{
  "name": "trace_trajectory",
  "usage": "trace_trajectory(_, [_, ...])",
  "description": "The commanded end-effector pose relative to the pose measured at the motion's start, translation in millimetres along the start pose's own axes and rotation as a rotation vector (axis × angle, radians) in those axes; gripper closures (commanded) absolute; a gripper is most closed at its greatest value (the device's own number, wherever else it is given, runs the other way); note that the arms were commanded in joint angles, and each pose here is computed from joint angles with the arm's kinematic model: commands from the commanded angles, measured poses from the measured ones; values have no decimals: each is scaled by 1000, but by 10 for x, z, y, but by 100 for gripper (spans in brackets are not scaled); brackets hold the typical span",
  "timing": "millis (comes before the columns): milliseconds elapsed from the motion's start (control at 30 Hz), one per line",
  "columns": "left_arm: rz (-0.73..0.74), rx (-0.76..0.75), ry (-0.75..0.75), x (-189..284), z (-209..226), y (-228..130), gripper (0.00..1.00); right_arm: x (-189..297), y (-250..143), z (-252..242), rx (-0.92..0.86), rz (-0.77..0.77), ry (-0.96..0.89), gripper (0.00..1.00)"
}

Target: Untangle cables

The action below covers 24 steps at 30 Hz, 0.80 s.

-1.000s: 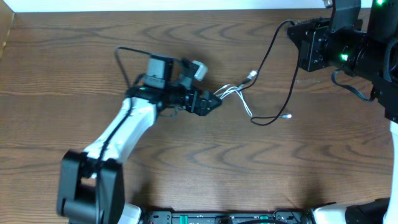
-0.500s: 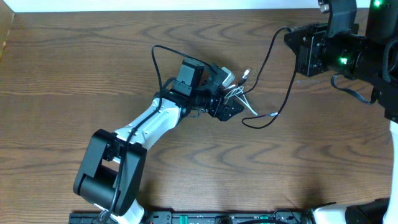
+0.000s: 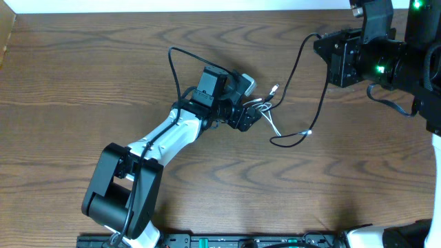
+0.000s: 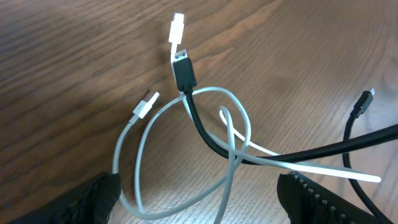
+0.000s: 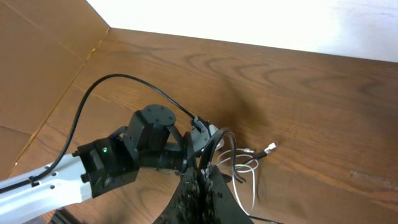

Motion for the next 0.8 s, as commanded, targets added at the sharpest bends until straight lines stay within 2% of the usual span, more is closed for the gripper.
trace_trajectory(0, [38, -1, 7, -82, 20, -138, 14, 75, 14, 46, 22, -18, 18, 99])
trace_trajectory(67, [56, 9, 1, -118, 19, -200, 15, 75, 20, 48, 23, -20, 19, 99])
trace_trajectory(267, [119, 47, -32, -290, 15, -451, 36, 76, 30, 52, 28, -24, 20, 99])
trace_trajectory(333, [135, 57, -39, -320, 9, -510, 50, 76, 32, 46, 36, -26, 16, 99])
trace_trajectory(433, [137, 57, -39, -316, 8, -512, 79, 76, 35, 40, 36, -28, 12, 99])
trace_trajectory(500, [133, 47, -38, -304, 12, -498, 92, 76, 48, 10, 35, -35, -5, 99])
trace_trajectory(633, [135, 38, -26, -285, 24, -488, 92, 82, 67, -132, 28, -53, -90, 99])
trace_trajectory(767, [141, 19, -12, -203, 61, -481, 92, 104, 70, -517, 6, -69, -312, 99])
Point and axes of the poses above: each gripper's point midway between its finger pads, its own x axis back along the fingers, its own z axis along the line the jaws close on, y = z × x, the point moved 1 cm from there along x, back along the fingers, and after that the axes turned 15 degrees about -x, right-handed, at the moved point
